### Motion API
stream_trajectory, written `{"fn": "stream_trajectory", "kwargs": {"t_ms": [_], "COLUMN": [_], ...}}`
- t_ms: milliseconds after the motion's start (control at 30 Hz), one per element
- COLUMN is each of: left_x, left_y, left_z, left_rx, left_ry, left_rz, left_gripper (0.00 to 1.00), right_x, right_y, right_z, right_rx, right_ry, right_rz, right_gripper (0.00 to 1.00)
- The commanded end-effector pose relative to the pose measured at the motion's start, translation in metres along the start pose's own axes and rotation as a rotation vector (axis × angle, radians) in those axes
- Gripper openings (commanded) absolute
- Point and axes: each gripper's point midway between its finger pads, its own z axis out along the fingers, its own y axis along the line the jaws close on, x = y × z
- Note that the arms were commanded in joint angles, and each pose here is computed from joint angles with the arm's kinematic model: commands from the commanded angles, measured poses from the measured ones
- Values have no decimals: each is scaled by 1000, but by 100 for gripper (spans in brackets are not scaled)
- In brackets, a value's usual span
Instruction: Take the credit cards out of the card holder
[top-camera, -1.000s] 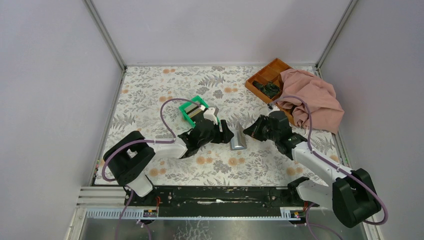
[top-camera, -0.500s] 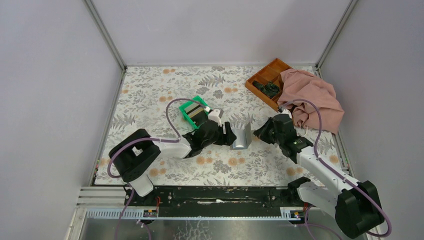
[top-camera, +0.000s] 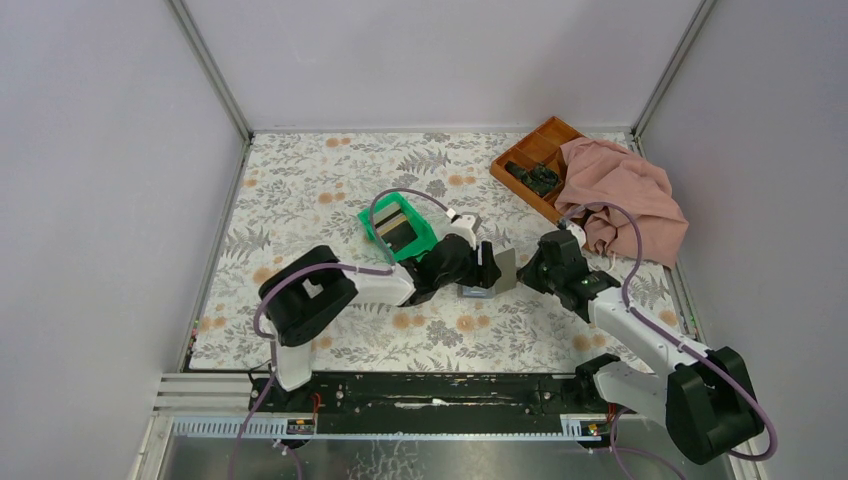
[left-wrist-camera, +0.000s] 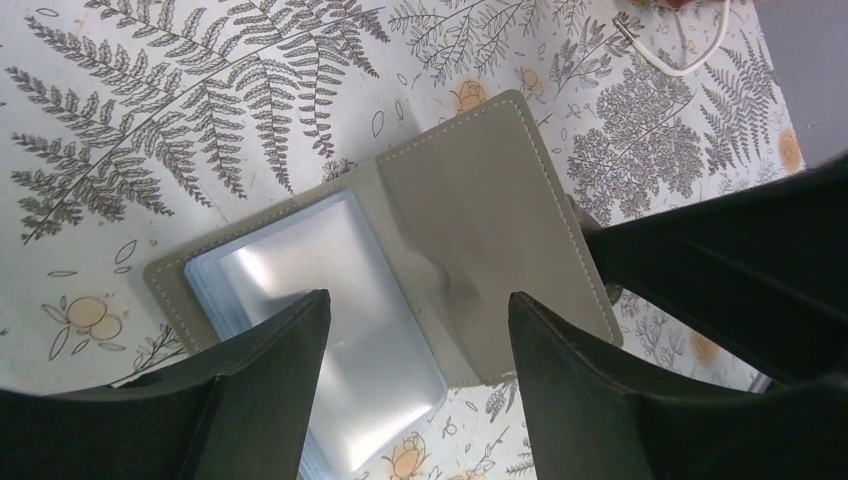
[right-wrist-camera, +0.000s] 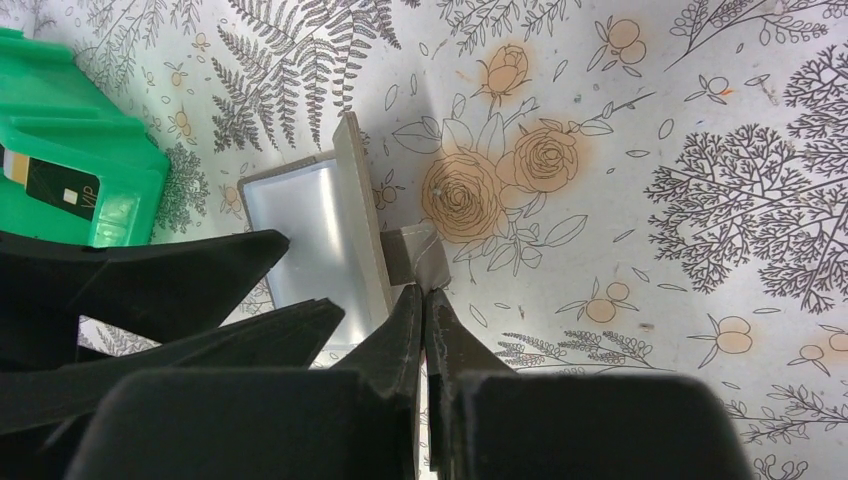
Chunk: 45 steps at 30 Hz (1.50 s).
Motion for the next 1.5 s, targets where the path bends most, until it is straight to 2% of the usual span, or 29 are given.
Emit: {"fn": "stream_trajectory", "kwargs": {"t_ms": [0, 33, 200, 300, 400, 633, 833, 933, 1100, 1333, 1467], "left_x": [3, 6, 20, 24, 26, 27, 29, 30, 31, 33, 28], "left_y": [2, 4, 3, 5, 4, 11, 14, 14, 16, 15, 16], "left_z": [10, 11, 18, 23, 25, 26, 25, 24, 24, 25, 21], "left_rx": [-28, -26, 12, 4, 4, -32, -42, -36, -44, -40, -48], "left_ry": [9, 13, 41, 61, 68, 69, 78, 77, 78, 87, 73], "left_rz": [39, 36, 28, 34, 37, 50, 58, 56, 62, 63, 73], "left_gripper": [72, 72, 70, 70, 69, 70, 70, 71, 71, 71, 71], "right_x": [-13, -14, -23, -27, -33, -50, -47, -40, -37, -32, -21], "right_y": [0, 0, 0, 1, 1, 14, 30, 41, 54, 54, 40], "right_z": [-5, -5, -11, -15, -22, -49, -41, -31, -27, -15, 2], "right_rx": [6, 4, 11, 5, 14, -92, -122, -163, -238, -224, -157], "right_ry": [-57, -63, -103, -118, -136, -250, -179, -124, -118, -81, -37], "right_rz": [1, 0, -3, -7, -6, -2, -58, -61, -35, -55, -63], "right_gripper": [0, 0, 35, 50, 56, 38, 1, 0, 0, 0, 0]}}
